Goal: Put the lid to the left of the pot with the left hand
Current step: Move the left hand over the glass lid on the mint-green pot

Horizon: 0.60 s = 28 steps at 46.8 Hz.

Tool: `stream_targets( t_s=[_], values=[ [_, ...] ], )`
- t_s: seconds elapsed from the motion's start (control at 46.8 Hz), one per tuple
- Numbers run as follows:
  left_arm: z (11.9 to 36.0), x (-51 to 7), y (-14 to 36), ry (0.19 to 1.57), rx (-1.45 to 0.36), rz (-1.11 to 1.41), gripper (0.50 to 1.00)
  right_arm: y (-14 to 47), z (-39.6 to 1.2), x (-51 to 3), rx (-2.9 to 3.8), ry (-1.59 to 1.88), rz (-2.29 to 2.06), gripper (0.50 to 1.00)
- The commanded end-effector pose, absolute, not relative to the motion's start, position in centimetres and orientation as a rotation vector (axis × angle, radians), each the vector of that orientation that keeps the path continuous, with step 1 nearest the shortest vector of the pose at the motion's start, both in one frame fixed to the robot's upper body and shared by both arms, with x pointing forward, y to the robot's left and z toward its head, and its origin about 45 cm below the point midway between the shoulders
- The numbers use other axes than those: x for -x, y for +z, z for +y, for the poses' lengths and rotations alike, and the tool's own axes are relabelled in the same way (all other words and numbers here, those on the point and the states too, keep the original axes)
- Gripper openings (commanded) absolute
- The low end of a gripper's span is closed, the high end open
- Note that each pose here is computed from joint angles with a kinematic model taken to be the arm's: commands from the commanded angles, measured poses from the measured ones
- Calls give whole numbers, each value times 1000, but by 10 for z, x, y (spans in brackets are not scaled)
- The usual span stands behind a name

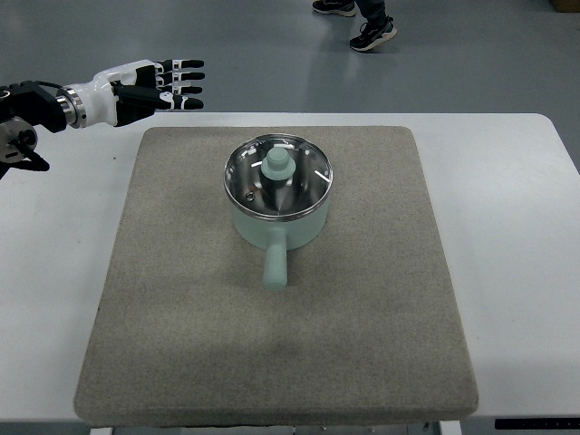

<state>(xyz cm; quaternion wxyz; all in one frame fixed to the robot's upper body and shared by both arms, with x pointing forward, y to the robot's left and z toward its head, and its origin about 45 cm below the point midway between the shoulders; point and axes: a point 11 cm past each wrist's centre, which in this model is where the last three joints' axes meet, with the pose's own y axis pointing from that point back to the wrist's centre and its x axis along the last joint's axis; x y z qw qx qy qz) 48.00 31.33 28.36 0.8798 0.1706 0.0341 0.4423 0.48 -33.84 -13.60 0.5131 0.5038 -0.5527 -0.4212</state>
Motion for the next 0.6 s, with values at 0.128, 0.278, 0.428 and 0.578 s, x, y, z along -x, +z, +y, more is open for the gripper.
stream_targets(
  t_s=[0.128, 0.278, 0.428, 0.578],
  values=[
    [294, -473, 294, 759, -567, -213, 994, -136, -338, -5, -1212, -1012, -1329, 924],
    [279, -469, 314, 640, -675, -417, 994, -136, -338, -5, -1212, -1012, -1329, 924],
    [256, -463, 338, 521, -770, -616, 994, -136, -338, -5, -1212, -1012, -1329, 924],
    [226, -455, 352, 395, -839, -780, 994, -136, -338, -5, -1212, -1012, -1329, 924]
  ],
)
